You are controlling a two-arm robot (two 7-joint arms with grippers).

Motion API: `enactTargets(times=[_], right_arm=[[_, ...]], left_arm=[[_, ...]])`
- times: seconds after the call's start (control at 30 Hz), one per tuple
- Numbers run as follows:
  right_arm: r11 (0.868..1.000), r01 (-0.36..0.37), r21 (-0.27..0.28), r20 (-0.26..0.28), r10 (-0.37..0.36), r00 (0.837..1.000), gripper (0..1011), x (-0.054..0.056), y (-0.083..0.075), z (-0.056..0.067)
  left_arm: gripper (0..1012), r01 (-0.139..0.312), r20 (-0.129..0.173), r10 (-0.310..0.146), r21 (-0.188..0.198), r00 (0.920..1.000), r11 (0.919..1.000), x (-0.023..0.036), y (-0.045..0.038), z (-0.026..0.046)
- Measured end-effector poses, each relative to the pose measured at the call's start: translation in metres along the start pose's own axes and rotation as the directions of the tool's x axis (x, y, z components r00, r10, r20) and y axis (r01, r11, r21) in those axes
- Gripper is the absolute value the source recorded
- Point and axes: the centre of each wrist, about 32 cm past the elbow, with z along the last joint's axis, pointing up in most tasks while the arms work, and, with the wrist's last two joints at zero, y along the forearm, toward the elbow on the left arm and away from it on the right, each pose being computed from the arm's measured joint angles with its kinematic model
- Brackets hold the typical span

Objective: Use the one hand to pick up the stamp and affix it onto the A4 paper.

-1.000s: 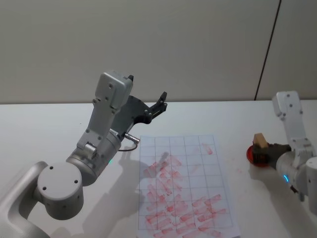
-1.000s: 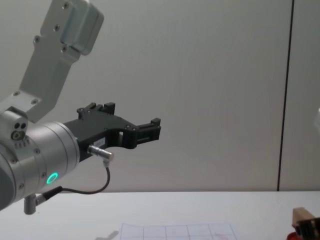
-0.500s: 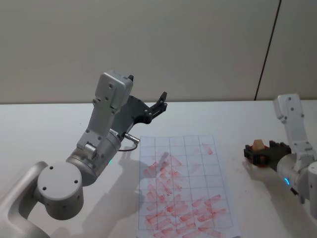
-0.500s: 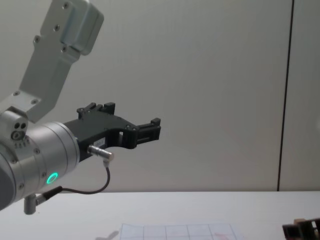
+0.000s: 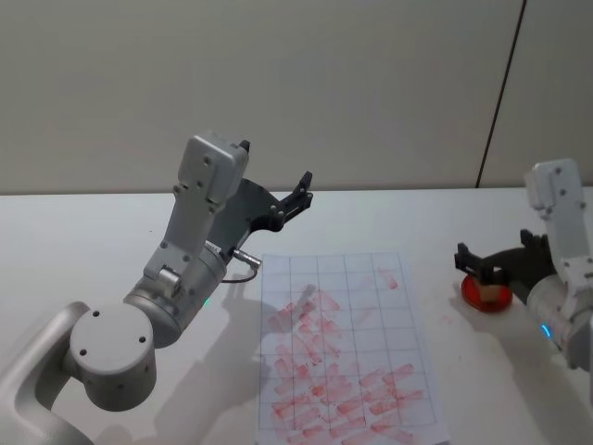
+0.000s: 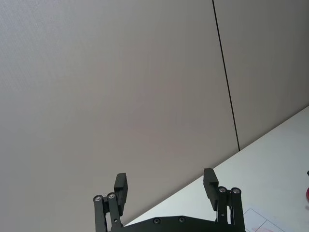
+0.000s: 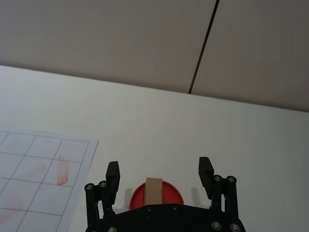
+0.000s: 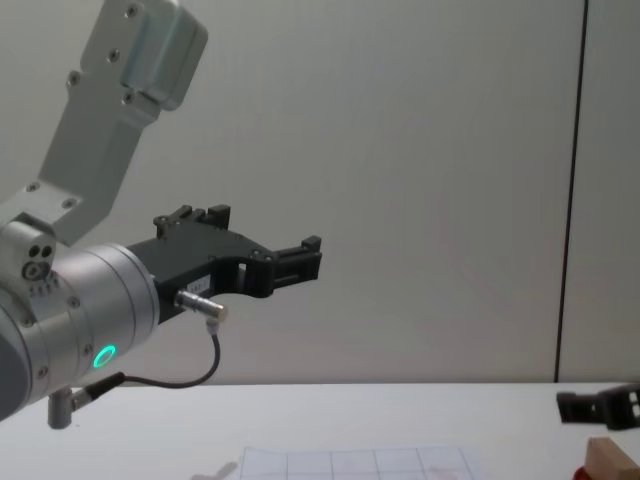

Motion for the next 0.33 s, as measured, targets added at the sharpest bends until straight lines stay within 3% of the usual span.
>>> enactTargets(times=[0.33], right_arm=[[0.99,0.011,0.14,0.044,-0.018,0.999,1001,0.0054,-0.0111,-0.0006]], left_arm=[[1001,0.0,0.0,0.0,0.0,1.0,1.0,0.0,0.0,0.0]])
